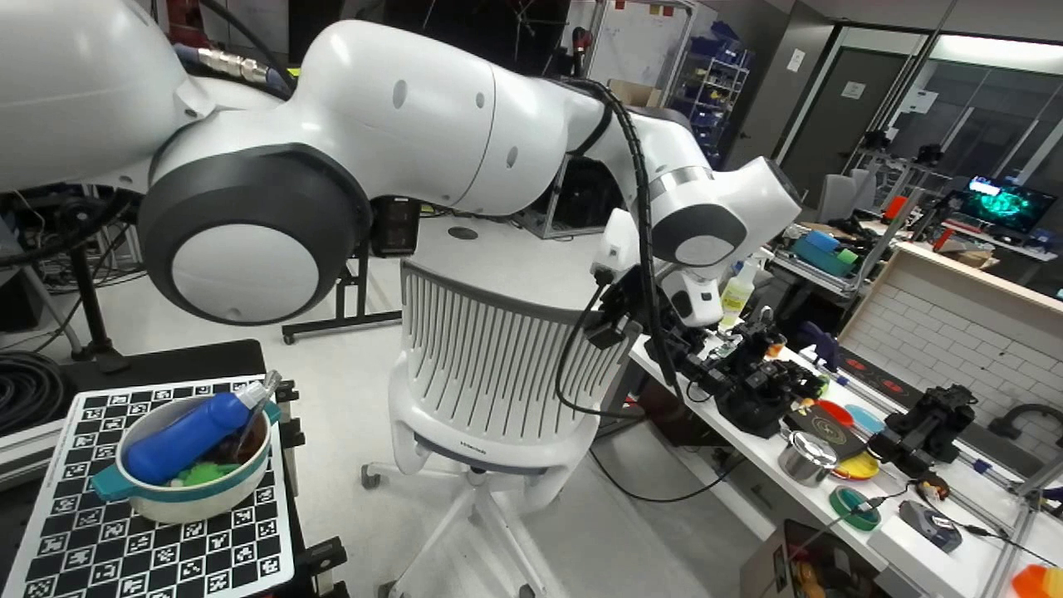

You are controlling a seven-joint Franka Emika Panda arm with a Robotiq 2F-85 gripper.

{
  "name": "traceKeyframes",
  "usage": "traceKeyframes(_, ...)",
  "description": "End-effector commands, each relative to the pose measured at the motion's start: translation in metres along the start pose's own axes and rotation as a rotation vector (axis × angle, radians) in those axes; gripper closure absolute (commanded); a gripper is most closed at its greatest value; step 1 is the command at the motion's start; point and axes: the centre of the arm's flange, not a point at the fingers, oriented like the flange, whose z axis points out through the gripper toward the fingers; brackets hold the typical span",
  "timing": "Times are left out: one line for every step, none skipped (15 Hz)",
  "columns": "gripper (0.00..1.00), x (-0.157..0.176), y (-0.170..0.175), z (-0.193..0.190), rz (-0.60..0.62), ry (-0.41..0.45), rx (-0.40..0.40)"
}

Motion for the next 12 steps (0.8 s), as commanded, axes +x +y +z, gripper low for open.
traceKeyframes(0.94,0.014,0.08,0.027,0.076,-0.01,-0.023)
traceKeyframes(0.94,0.018,0.092,0.023,0.092,-0.022,-0.02)
traceKeyframes(0.94,0.015,0.103,0.019,0.121,-0.035,-0.019)
traceKeyframes(0.94,0.014,0.111,0.015,0.15,-0.043,-0.019)
traceKeyframes(0.94,0.009,0.115,0.012,0.193,-0.043,-0.015)
traceKeyframes(0.94,0.002,0.114,0.008,0.215,-0.042,-0.005)
traceKeyframes(0.94,-0.002,0.112,0.004,0.23,-0.052,-0.002)
traceKeyframes(0.94,-0.005,0.11,0.001,0.252,-0.055,-0.004)
traceKeyframes(0.94,-0.006,0.108,-0.001,0.263,-0.048,-0.006)
traceKeyframes(0.94,-0.008,0.105,-0.002,0.251,-0.05,-0.016)
traceKeyframes(0.94,-0.01,0.103,-0.002,0.233,-0.054,-0.021)
traceKeyframes(0.94,-0.013,0.099,0.0,0.215,-0.055,-0.024)
